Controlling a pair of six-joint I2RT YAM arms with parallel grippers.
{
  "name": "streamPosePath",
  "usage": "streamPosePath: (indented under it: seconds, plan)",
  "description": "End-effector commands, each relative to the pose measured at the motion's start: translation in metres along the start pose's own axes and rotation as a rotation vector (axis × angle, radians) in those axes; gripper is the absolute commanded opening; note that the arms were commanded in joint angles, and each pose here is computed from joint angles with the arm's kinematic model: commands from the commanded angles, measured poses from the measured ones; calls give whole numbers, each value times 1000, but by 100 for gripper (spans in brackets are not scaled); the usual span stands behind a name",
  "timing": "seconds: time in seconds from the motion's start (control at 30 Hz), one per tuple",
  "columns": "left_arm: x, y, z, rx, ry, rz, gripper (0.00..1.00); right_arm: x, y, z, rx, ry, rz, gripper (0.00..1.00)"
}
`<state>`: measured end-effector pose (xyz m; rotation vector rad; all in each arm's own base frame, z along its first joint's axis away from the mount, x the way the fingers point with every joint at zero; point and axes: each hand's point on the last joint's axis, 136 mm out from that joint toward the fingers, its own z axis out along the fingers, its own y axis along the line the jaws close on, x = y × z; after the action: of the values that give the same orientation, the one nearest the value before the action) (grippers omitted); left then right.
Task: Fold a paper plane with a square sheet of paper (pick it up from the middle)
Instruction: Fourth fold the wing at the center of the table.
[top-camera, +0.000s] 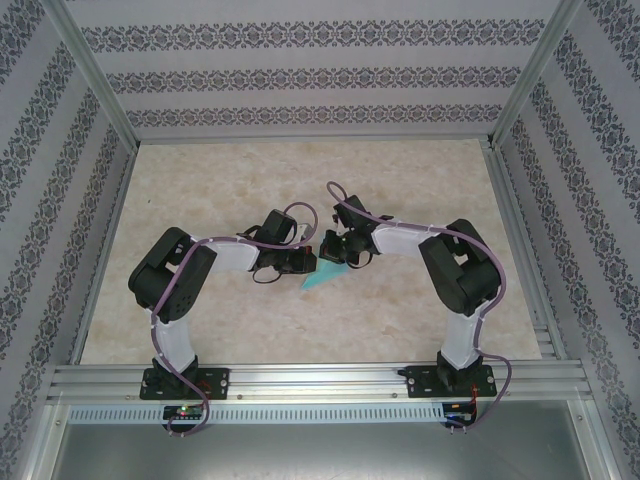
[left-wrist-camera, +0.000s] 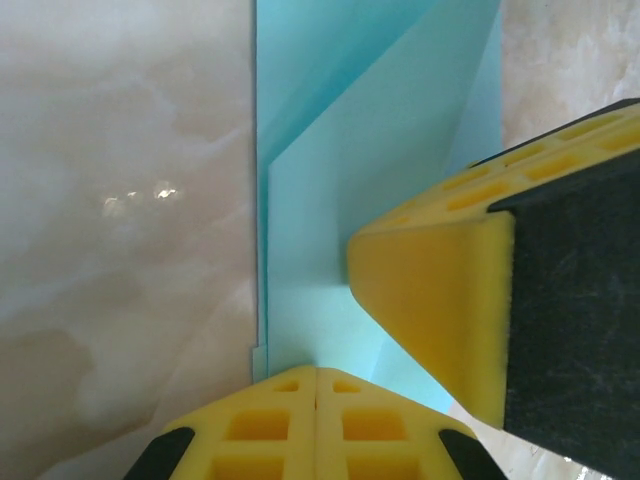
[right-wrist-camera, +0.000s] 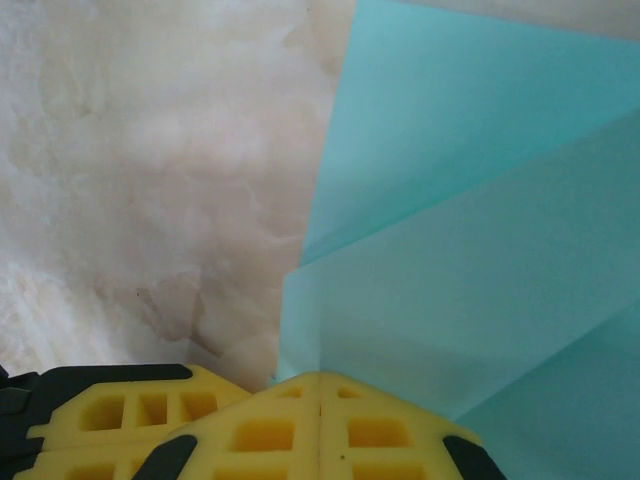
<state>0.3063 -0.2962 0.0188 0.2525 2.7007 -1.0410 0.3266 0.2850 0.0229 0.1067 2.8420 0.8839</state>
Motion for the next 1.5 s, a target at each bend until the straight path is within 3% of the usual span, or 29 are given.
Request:
streamPosePath:
  seconds: [0.0,0.43,0.77,0.93,1.23,1.47]
  plan:
    - [32,37,11,-134,101,-53,4,-4,-22,3,53,-16,-13,0]
    - [42,46,10,-175,130,-92,1,-25,-46,1,85,-63,-13,0]
    - [40,50,11,-198,121,-115,0,-17,1,-9,-178,-73,-20,0]
    - [41,53,12,-203,120,-125,0,1,2,1,-203,-55,-13,0]
    - [41,54,12,-209,124,-128,0,21,3,8,-171,-1,-61,0]
    - [46,56,11,-221,137,-131,0,2,-32,3,-72,-46,-29,0]
